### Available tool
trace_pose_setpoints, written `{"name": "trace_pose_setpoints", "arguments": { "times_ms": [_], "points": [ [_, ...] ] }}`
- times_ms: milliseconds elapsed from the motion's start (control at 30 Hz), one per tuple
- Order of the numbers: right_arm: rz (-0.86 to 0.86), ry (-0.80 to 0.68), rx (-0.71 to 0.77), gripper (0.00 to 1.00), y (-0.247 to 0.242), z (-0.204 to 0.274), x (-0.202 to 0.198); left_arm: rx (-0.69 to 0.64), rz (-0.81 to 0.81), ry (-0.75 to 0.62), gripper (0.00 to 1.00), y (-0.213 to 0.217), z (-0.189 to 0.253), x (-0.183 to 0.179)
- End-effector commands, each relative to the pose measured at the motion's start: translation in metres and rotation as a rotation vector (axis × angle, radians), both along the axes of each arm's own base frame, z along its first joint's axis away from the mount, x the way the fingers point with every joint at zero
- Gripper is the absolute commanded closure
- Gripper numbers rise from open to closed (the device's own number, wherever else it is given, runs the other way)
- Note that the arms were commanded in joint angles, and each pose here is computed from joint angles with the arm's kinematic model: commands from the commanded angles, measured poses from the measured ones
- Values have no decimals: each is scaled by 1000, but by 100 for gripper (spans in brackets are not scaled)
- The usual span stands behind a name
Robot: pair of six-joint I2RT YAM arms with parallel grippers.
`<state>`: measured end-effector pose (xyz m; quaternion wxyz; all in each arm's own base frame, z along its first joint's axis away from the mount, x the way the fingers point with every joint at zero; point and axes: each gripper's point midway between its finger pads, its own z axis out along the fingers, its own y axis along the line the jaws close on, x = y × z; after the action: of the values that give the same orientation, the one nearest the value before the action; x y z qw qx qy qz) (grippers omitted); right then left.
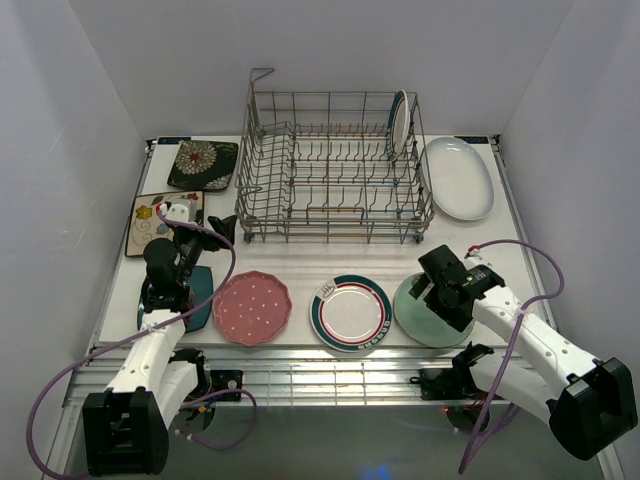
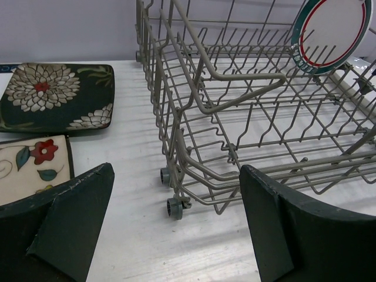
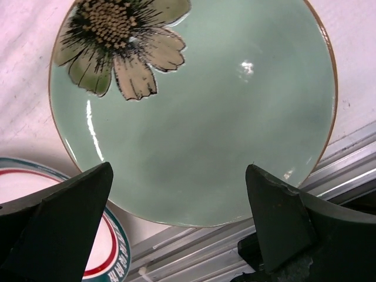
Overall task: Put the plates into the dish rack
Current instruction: Pick up the plate at the center of the board.
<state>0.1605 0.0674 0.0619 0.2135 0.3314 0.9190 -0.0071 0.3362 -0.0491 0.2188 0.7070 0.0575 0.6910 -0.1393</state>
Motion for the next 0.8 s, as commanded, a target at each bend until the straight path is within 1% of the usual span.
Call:
{"name": "trace_pose_setpoints", "arguments": {
  "times_ms": [0, 67, 167, 233, 333, 367, 400, 433, 500, 533, 633, 667, 700, 767],
  "points": [
    [132, -94, -62, 0, 7, 17, 17, -41, -31, 69, 2, -7, -3, -1],
    [246, -148, -75, 0, 21, 22, 21, -50, -27, 77, 2, -7, -4, 1],
    [332, -217, -112, 0, 37, 30, 24, -59, -39, 85, 2, -10, -5, -1],
    [374, -218, -162, 1, 40, 31, 20, -61, -39, 84, 2, -10, -6, -2],
    [440, -199, -246, 1, 49, 28, 14, -62, -18, 79, 2, -6, -5, -3],
    [449, -171, -289, 1, 49, 23, 11, -59, -10, 75, 2, -5, -4, -3],
    [425, -177, -296, 1, 52, 27, 12, -57, 2, 69, 2, -3, -3, -3],
    [454, -146, -380, 1, 47, 23, 6, -55, 7, 73, 2, -2, -5, -3],
    [465, -144, -414, 0, 52, 26, 4, -51, 14, 72, 2, 0, -5, -3],
    [506, -133, -453, 0, 55, 23, 0, -50, 13, 71, 2, -1, -6, -4],
    [527, -118, -497, 0, 60, 20, -3, -50, 15, 74, 2, 0, -7, -5],
    [527, -103, -525, 0, 55, 21, -5, -50, 16, 74, 2, 0, -7, -4],
    [524, -100, -532, 4, 54, 21, -6, -50, 18, 74, 2, 0, -6, -4],
    [534, -99, -534, 5, 53, 18, -9, -51, 18, 76, 2, 0, -7, -4]
  ]
}}
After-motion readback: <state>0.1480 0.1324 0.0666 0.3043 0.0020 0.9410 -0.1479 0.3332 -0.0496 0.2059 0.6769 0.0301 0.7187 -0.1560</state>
